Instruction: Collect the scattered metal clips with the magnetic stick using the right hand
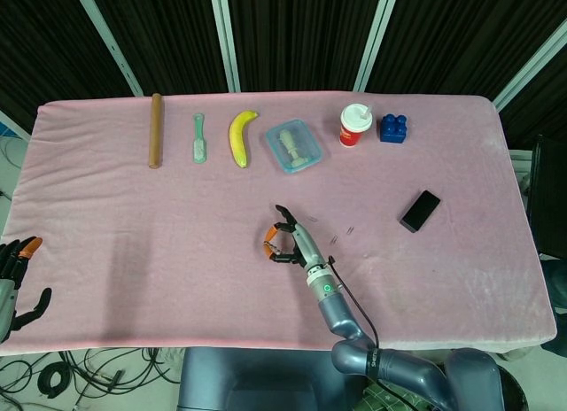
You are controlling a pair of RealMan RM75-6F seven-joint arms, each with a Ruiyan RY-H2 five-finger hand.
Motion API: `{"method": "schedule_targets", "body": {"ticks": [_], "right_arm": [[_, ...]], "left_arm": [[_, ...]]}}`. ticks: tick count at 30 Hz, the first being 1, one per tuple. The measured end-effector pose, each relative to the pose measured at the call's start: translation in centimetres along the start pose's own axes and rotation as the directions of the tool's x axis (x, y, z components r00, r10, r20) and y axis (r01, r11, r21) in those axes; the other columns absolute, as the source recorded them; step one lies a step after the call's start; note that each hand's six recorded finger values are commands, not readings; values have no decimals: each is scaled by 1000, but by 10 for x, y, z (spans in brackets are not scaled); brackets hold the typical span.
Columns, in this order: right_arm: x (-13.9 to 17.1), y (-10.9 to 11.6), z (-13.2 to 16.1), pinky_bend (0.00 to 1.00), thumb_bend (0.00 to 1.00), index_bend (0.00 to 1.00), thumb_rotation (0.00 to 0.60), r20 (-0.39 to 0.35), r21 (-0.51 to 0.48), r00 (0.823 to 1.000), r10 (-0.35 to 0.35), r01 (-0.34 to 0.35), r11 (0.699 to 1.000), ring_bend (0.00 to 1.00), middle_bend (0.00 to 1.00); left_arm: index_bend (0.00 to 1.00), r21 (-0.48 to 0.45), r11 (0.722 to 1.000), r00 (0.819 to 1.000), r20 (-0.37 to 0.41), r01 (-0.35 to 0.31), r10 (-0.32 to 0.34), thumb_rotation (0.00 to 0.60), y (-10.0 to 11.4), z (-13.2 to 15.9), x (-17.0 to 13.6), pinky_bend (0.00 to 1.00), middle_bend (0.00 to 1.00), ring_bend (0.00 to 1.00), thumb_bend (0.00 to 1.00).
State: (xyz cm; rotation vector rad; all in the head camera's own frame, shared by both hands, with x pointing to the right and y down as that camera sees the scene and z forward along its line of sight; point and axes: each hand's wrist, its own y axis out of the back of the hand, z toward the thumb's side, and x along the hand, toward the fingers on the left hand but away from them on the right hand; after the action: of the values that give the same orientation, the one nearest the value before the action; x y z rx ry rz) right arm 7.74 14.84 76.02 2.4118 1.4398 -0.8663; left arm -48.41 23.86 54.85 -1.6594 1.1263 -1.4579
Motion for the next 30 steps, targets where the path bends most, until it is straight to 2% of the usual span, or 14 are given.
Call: {"method": "schedule_targets", "body": {"ticks": [9,16,19,24,30], "right_arm": [[0,0,-5,168,388,657,600,-3,-8,1000,-2,2,1000,0,0],[2,9,7,168,388,656,600,-51,0,999,-13,13,1000,0,0],[4,21,13,168,388,657,600,-72,11,997,-27,28,1000,0,0],[10,58,17,168,388,657,600,-89,43,993,-74,78,996,0,0],[15,100,6,168,389,657,600,-52,53,989,-138,140,989,0,0]], "left_arm": [[72,5,1000,1000,1,-2,2,600,0,0,0,0,77,0,422],[72,7,1000,1000,1,-3,3,600,0,0,-1,0,77,0,422],[72,6,1000,1000,2,-3,3,600,0,0,-1,0,77,0,422],[72,6,1000,1000,3,-3,3,600,0,0,-1,0,77,0,422],[72,9,1000,1000,1,-6,6,600,0,1,-1,0,77,0,422]]}}
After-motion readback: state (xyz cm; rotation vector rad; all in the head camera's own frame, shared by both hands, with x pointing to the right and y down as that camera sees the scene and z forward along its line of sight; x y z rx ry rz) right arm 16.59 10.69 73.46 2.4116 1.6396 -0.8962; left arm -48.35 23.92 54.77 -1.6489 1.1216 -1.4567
